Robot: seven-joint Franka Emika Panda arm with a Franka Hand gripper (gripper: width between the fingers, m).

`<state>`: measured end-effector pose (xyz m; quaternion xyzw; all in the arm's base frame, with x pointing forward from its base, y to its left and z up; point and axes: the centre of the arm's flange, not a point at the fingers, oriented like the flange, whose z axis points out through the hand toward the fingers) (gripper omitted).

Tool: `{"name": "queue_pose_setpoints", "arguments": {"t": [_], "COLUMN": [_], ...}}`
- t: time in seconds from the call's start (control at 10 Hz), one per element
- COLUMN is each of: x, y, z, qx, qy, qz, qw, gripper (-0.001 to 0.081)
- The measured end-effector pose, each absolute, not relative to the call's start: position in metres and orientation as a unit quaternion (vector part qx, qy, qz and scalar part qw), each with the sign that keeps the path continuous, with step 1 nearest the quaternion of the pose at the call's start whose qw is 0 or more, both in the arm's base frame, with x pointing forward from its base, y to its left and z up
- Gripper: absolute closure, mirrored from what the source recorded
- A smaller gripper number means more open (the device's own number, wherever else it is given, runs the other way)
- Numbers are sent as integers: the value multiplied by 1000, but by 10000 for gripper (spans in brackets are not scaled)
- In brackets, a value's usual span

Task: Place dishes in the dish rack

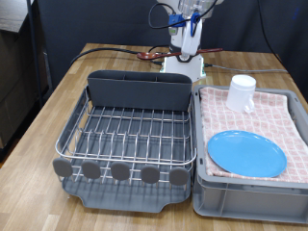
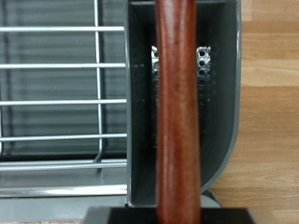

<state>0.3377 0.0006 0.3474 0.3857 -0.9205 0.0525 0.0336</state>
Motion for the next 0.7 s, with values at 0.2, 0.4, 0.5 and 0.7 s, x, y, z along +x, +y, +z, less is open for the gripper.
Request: {"name": "queue_pose_setpoints", "arguments": {"t": [0.2, 0.4, 0.5, 0.7], "x": [335, 332, 331, 328], "y": [-8, -20, -25, -35], "z": [342, 336, 333, 327], "qx": [386, 387, 390, 401], "qy": [-922, -922, -921, -915], "qz": [19, -11, -24, -45], "qw": [21, 14, 10, 2], "gripper": [714, 714, 714, 714]}}
